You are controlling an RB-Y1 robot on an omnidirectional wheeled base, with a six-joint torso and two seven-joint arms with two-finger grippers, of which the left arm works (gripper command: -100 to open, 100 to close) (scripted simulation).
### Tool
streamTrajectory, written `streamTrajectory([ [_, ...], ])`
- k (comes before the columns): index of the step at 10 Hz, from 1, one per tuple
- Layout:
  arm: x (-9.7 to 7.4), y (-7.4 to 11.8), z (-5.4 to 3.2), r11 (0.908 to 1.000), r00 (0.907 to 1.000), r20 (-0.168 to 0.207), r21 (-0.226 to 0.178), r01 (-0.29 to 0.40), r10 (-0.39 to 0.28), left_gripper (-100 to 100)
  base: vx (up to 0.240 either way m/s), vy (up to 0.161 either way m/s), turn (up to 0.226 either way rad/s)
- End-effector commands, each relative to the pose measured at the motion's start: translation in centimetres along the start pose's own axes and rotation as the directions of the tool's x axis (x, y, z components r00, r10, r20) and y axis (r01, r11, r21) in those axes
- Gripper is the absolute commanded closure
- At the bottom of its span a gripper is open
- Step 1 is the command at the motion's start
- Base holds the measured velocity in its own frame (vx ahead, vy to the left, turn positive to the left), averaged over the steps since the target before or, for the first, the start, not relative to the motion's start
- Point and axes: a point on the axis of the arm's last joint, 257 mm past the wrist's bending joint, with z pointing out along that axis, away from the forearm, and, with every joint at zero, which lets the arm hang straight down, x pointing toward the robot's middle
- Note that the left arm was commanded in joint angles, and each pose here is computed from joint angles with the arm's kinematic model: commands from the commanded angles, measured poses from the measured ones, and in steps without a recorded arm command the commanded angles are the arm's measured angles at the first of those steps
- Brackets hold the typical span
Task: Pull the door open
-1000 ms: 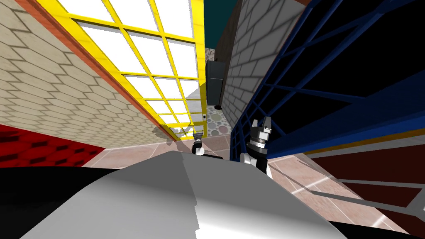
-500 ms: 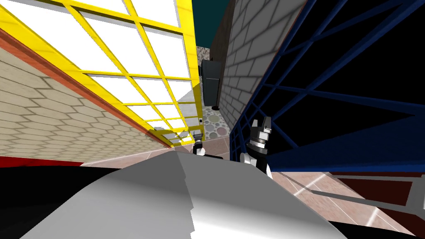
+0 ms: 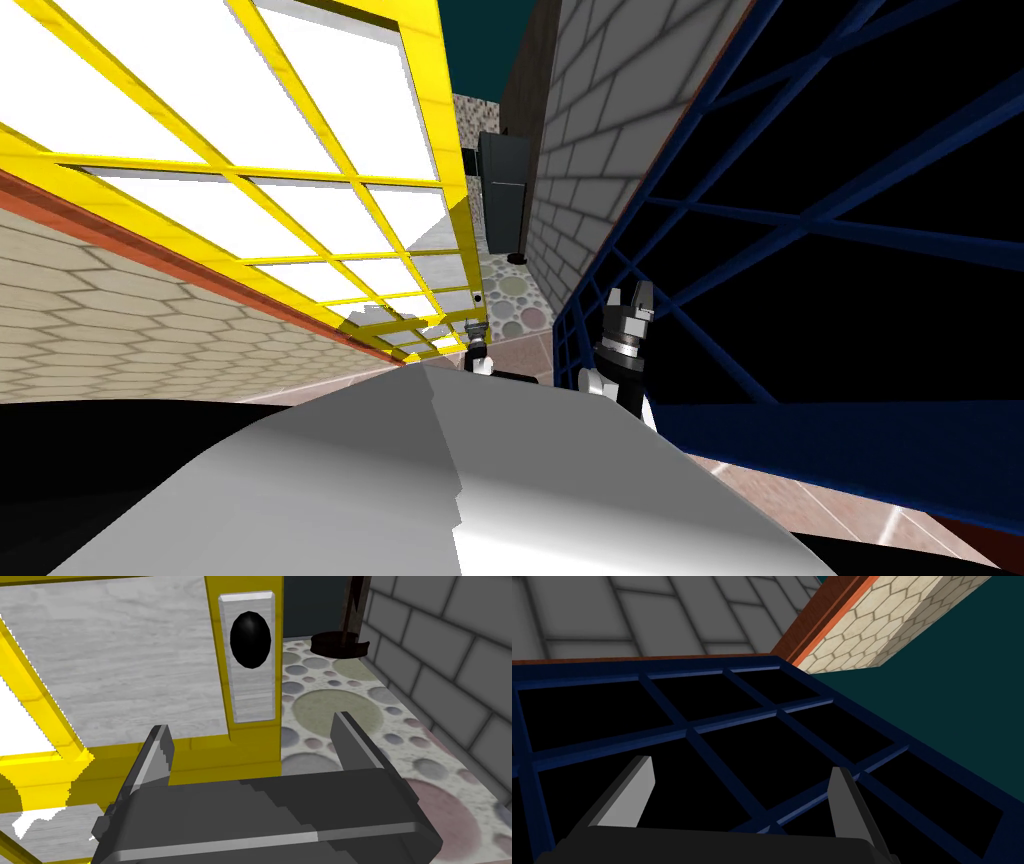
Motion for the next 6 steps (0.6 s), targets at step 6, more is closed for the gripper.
streamTrajectory([
  [6,1.0,-3.4,2.12,0.9976,0.9961,-0.063,-0.028,-0.063,0.061,-100,-0.157,-0.012,-0.005],
])
